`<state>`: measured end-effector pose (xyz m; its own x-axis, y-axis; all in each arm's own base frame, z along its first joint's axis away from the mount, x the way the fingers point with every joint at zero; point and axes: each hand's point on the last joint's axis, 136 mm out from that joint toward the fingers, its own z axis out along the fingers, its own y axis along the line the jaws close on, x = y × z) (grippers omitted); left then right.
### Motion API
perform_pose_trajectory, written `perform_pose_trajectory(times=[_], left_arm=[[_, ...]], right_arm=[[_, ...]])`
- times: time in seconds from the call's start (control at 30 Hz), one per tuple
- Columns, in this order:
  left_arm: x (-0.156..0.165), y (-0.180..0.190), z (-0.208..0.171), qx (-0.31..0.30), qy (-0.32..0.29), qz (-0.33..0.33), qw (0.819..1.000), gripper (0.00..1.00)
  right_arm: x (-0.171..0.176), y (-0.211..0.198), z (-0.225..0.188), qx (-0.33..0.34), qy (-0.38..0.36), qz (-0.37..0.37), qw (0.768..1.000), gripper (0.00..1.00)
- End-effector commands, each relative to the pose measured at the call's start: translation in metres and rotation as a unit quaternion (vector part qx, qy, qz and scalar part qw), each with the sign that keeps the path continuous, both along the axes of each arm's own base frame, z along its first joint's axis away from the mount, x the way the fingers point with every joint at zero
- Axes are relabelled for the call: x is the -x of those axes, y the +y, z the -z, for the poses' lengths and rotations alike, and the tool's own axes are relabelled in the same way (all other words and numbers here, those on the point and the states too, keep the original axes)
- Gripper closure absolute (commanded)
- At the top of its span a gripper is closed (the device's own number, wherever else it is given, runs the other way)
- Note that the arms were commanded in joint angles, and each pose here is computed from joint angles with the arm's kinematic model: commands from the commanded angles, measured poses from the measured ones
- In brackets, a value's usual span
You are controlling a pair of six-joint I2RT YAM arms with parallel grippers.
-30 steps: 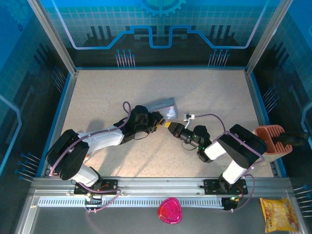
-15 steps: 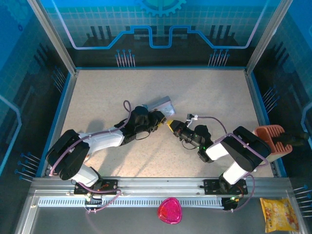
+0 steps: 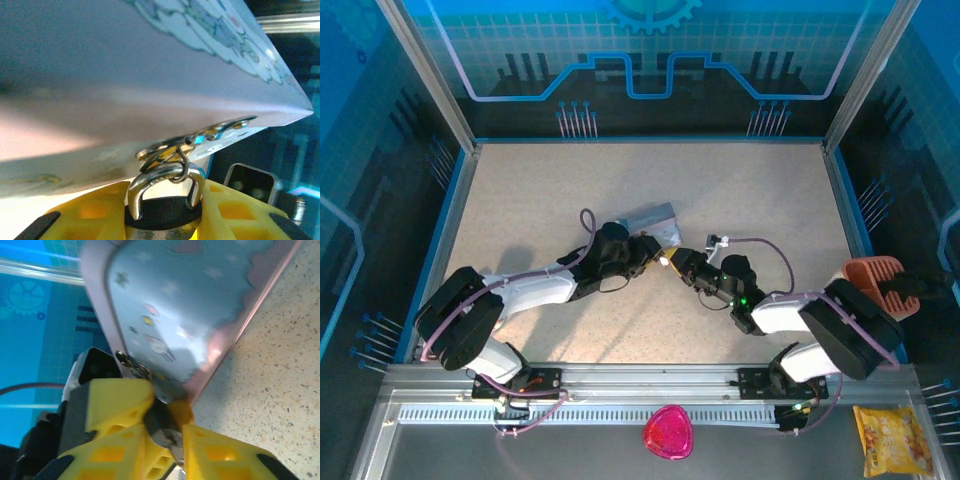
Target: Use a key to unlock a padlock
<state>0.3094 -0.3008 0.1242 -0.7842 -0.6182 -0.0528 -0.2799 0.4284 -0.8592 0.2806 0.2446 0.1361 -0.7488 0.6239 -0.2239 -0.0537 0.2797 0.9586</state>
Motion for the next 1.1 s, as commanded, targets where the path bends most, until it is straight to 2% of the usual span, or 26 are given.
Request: perform_pose_trajectory(times=[0.0,0.13,0.3,0.5,0.63,0.73,0.87,1.07], left_arm=[[0.003,0.009,0.004,-0.039,0.009,0.002,0.999,1.0],[0.011,0.025,0.023,-0.105,0.042,0.001,0.994,1.0],[0.021,0.046,0.044,-0.198,0.067,0.022,0.978,1.0],[0.031,0.064,0.073,-0.254,0.087,0.033,0.963,1.0],[0.036,0.069,0.087,-0.288,0.092,0.046,0.952,0.99],[0.038,0.071,0.095,-0.304,0.099,0.053,0.946,0.97],[0.038,0.065,0.102,-0.299,0.099,0.064,0.947,0.92],[0.038,0.056,0.099,-0.282,0.09,0.082,0.952,0.74]], right_arm=[[0.0,-0.012,0.014,0.115,-0.028,-0.01,0.993,0.62],[0.002,-0.022,0.024,0.207,-0.051,-0.036,0.976,0.58],[0.004,-0.029,0.016,0.27,-0.082,-0.054,0.958,0.57],[0.004,-0.034,-0.001,0.295,-0.113,-0.051,0.947,0.56],[0.003,-0.03,-0.005,0.289,-0.119,-0.057,0.948,0.56],[0.003,-0.028,-0.004,0.283,-0.117,-0.06,0.95,0.56],[0.003,-0.028,-0.003,0.281,-0.117,-0.059,0.951,0.56],[0.003,-0.028,-0.005,0.289,-0.119,-0.062,0.948,0.57]])
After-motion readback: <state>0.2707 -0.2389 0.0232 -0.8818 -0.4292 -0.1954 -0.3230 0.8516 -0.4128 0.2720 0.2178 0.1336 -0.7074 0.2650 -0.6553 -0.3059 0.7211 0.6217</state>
